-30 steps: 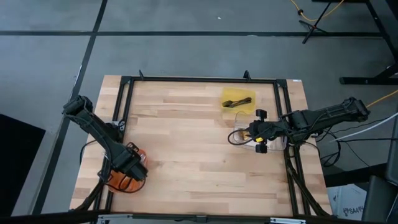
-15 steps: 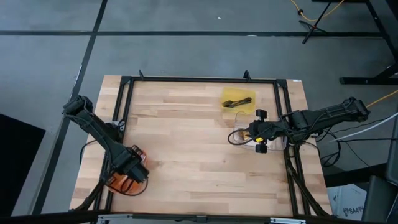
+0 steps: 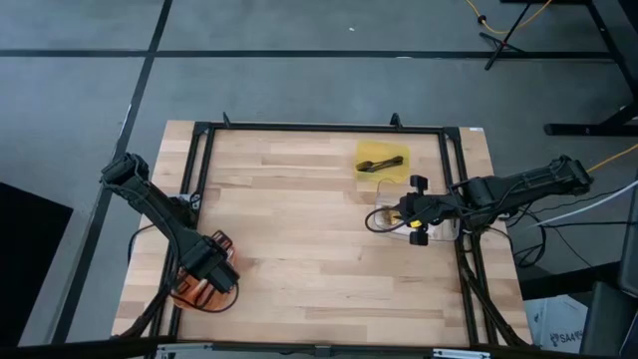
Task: Sort silverware by color (type)
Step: Put the orange fork into the orange bin
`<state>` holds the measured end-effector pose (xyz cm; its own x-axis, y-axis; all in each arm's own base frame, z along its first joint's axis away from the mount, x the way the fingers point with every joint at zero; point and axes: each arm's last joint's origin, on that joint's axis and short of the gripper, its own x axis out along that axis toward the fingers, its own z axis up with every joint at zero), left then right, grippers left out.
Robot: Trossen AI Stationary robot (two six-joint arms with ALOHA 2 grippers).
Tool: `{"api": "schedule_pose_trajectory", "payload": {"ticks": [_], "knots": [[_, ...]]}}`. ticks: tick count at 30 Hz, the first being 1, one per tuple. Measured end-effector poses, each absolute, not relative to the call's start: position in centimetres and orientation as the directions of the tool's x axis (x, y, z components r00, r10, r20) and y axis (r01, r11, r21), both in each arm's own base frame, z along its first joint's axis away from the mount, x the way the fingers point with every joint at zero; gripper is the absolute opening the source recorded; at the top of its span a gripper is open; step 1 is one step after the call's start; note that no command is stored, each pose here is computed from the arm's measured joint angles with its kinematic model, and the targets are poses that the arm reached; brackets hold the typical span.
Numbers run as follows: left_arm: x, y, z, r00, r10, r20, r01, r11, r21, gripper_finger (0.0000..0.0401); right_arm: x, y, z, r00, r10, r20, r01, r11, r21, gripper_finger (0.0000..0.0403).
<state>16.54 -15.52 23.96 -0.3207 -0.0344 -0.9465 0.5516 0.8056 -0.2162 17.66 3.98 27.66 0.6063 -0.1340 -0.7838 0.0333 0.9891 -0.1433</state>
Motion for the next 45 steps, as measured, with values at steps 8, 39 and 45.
{"api": "schedule_pose_trajectory", "payload": {"ticks": [8,39,45], "knots": [[16.0,-14.8,24.1,-0.349,0.067,-0.935,0.648,0.737,-0.189,0.0011,17.7,4.0,27.7,0.606,-0.134,-0.784,0.033,0.989,-0.144,0.0108],[14.3,-16.4,24.1,-0.399,0.069,-0.914,0.835,0.44,-0.331,0.003,17.7,4.0,27.7,0.606,-0.134,-0.784,0.033,0.989,-0.143,0.0108],[14.7,-16.5,24.0,-0.326,0.097,-0.94,0.867,0.427,-0.257,0.0032,17.7,4.0,27.7,0.606,-0.134,-0.784,0.033,0.989,-0.144,0.0108]]}}
